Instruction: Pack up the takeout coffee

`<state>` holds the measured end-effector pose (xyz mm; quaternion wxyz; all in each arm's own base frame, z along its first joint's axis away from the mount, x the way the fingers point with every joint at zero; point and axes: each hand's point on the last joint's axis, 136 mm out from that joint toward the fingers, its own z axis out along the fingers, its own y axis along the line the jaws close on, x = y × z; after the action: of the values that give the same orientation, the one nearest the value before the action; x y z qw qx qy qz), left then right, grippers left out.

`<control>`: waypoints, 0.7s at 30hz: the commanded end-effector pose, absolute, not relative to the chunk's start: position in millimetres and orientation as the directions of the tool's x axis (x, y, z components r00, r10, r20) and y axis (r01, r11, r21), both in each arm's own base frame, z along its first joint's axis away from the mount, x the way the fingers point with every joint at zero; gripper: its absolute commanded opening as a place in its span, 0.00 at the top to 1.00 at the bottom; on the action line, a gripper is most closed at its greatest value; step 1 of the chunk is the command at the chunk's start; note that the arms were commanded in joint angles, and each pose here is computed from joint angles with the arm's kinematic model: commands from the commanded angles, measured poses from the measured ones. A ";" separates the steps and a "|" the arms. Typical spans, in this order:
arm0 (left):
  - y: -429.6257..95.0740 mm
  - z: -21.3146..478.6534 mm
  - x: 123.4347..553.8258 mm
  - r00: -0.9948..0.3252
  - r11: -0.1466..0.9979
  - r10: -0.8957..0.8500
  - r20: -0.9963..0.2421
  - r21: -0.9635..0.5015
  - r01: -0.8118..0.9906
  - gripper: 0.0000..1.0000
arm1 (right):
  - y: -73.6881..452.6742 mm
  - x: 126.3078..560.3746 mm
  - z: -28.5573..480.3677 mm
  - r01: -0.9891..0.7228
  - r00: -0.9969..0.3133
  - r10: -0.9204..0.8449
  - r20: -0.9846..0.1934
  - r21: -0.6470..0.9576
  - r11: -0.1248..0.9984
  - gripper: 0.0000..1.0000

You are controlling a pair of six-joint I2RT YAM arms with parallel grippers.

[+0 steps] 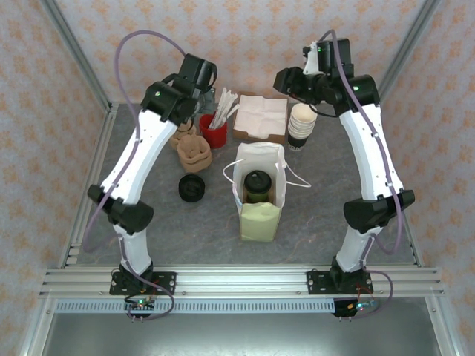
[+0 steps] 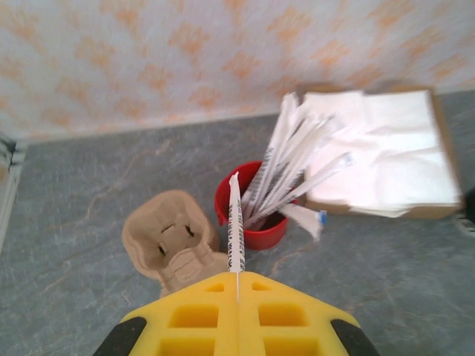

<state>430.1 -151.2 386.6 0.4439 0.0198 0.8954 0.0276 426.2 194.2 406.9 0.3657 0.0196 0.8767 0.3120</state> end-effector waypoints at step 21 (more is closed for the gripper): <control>-243.4 474.4 201.3 -0.395 0.759 0.206 -0.895 -0.108 0.642 0.94 | 201.8 469.7 307.1 -0.053 -0.733 0.113 -0.671 0.222 0.974 0.52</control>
<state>218.2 -234.8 463.3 0.4820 0.2399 0.8194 -0.1966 447.3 208.4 305.1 0.3325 0.0172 0.9308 0.1512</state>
